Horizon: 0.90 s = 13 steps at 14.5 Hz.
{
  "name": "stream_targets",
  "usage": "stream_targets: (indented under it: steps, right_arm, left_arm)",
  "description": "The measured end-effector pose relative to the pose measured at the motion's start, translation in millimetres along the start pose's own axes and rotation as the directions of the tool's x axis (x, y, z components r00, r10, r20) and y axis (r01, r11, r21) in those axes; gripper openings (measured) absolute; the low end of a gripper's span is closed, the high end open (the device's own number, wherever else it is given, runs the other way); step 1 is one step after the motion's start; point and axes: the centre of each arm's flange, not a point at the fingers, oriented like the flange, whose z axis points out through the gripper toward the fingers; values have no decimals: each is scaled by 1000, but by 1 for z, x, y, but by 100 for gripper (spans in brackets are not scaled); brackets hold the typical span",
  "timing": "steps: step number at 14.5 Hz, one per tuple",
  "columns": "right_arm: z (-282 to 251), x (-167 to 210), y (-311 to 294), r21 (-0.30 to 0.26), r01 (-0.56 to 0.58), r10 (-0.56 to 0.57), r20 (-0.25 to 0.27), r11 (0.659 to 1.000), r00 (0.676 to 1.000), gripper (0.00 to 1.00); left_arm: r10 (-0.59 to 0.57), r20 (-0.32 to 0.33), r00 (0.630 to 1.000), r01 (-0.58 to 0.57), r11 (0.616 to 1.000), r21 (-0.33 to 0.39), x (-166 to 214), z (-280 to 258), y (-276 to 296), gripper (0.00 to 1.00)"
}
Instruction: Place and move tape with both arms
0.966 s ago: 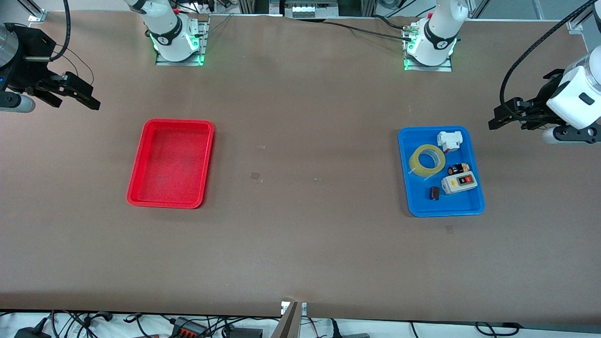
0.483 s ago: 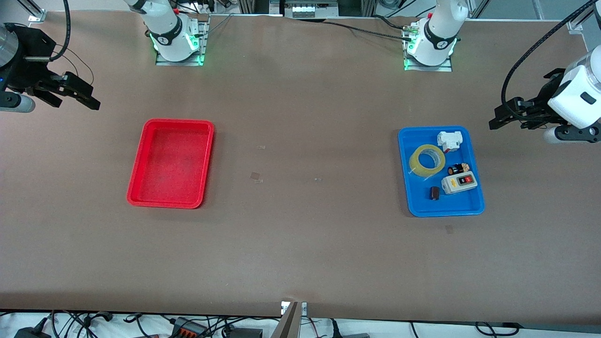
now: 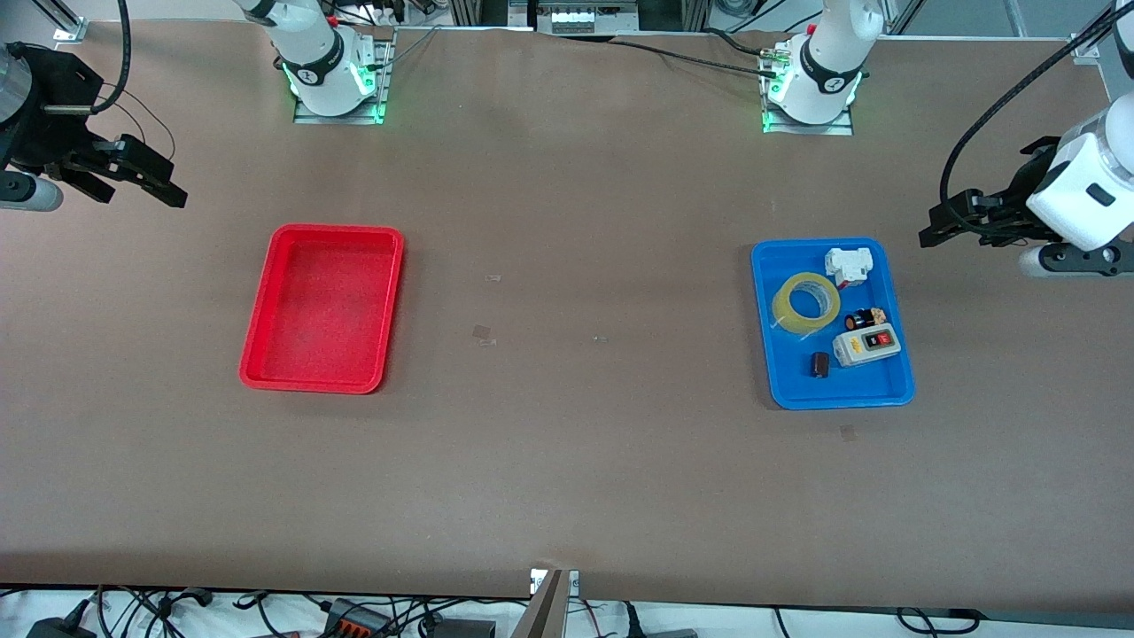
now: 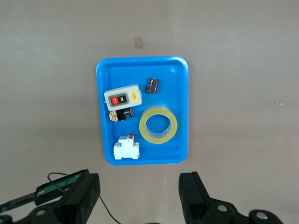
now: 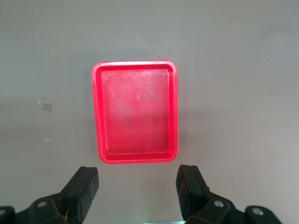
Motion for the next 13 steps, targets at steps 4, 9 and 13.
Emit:
stream_targets:
  steps: [4, 9, 13]
  right_arm:
    - [0, 0, 0, 0, 0, 0, 1, 1000, 1000, 98]
    - [1, 1, 0, 0, 2, -2, 2, 1000, 1000, 99]
    - [1, 1, 0, 0, 1, -1, 3, 1000, 1000, 99]
  left_arm:
    - [-51, 50, 997, 51, 999, -2, 24, 65, -29, 100]
    - [-53, -24, 998, 53, 999, -7, 30, 170, -29, 100]
    - [-42, -83, 996, 42, 999, -9, 12, 254, -23, 100]
